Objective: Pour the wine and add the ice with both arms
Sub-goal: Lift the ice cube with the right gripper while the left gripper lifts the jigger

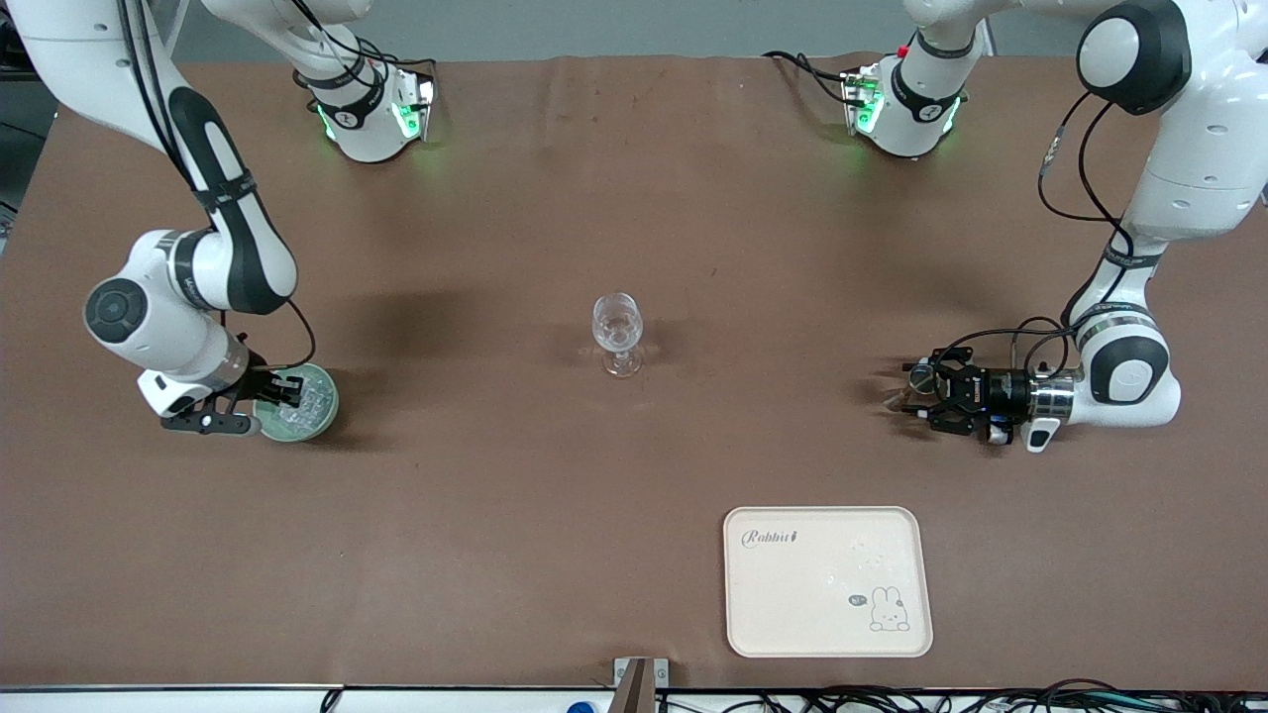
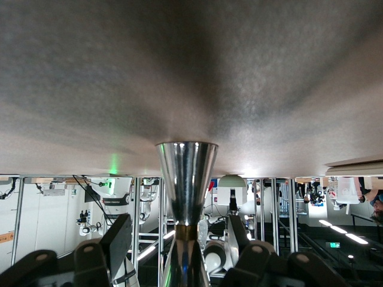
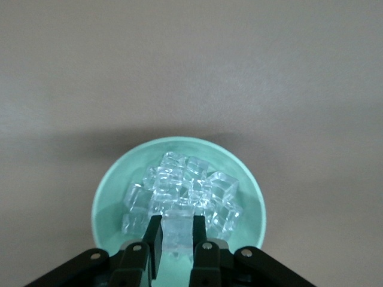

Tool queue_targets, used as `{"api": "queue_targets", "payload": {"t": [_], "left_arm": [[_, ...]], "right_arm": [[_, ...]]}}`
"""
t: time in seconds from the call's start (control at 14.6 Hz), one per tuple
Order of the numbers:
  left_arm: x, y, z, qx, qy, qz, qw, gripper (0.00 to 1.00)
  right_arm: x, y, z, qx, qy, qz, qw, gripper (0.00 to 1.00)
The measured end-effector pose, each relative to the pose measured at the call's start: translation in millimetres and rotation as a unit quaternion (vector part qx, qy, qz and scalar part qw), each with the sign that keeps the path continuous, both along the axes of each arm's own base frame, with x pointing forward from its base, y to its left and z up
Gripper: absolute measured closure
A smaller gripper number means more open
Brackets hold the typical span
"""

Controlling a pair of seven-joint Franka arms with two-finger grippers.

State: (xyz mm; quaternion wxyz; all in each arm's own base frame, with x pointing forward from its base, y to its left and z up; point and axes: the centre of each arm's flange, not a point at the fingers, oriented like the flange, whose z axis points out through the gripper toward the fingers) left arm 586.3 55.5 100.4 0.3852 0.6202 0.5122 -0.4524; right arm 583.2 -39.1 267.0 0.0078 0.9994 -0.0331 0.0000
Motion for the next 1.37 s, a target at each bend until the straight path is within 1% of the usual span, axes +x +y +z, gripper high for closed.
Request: {"api": "queue_targets", "payload": {"t": [0.07,0.14,0.21,0.27,0.34,0.41,0.48,0.62,0.69,0.82,1.03,1.17,1.23,1.37], "left_arm": [[-0.3,-0.1,-0.9,-0.001,-0.002,-0.001,1.000,0.32],[-0.6,-0.1,-1.7,-0.001,-0.003,-0.001,1.000,0.32],[-0.9,-0.2,-2.3,-0.002,-0.004,-0.002,1.000,0.37],[-1.0,-0.2,-2.6,-0.002,-0.004,-0.002,1.000,0.38],[-1.0,-0.2,-2.9,-0.002,-0.004,-0.002,1.000,0.44],[-1.2,-0.2,-3.2,-0.002,-0.003,-0.002,1.000,0.52],[-1.3,-0.2,-3.7,-0.002,-0.003,-0.002,1.000,0.52],[-1.4,-0.2,-4.3,-0.002,-0.003,-0.001,1.000,0.64],[-1.1,-0.3,-4.3,-0.002,-0.003,-0.001,1.000,0.65],[1.4,-2.2,-2.5,-0.002,-0.006,-0.002,1.000,0.80],[6.1,-5.3,0.7,0.000,-0.005,-0.002,1.000,0.79],[11.4,-9.1,5.1,0.002,0.001,-0.001,1.000,0.79],[15.6,-14.9,9.2,0.000,0.005,-0.002,1.000,0.79],[28.2,-36.1,23.5,-0.008,0.005,-0.009,1.000,0.79]], "right_arm": [[4.5,-0.9,23.5,0.001,0.005,-0.001,1.000,0.76],[9.3,-2.0,51.6,0.002,0.005,-0.002,1.000,0.76],[13.7,-2.8,80.6,0.003,-0.003,-0.002,1.000,0.76],[16.9,-2.8,108.0,0.003,-0.012,-0.002,1.000,0.76],[18.4,-2.5,132.5,0.004,-0.019,-0.002,1.000,0.76],[18.6,-2.3,153.9,0.004,-0.020,-0.002,1.000,0.76],[18.1,-2.2,175.1,0.005,-0.014,-0.002,1.000,0.76],[13.8,-0.4,224.5,0.007,-0.002,0.000,1.000,0.76],[9.3,1.4,247.5,0.008,-0.002,0.001,1.000,0.76],[-6.1,4.5,288.6,0.010,-0.006,0.004,1.000,0.76],[-40.3,6.8,334.1,0.013,-0.006,0.006,1.000,0.76],[-57.8,8.8,349.6,0.014,-0.011,0.008,1.000,0.76],[-63.2,9.6,351.6,0.014,-0.013,0.008,1.000,0.76],[-65.4,10.2,349.3,0.014,-0.014,0.009,1.000,0.76]]}}
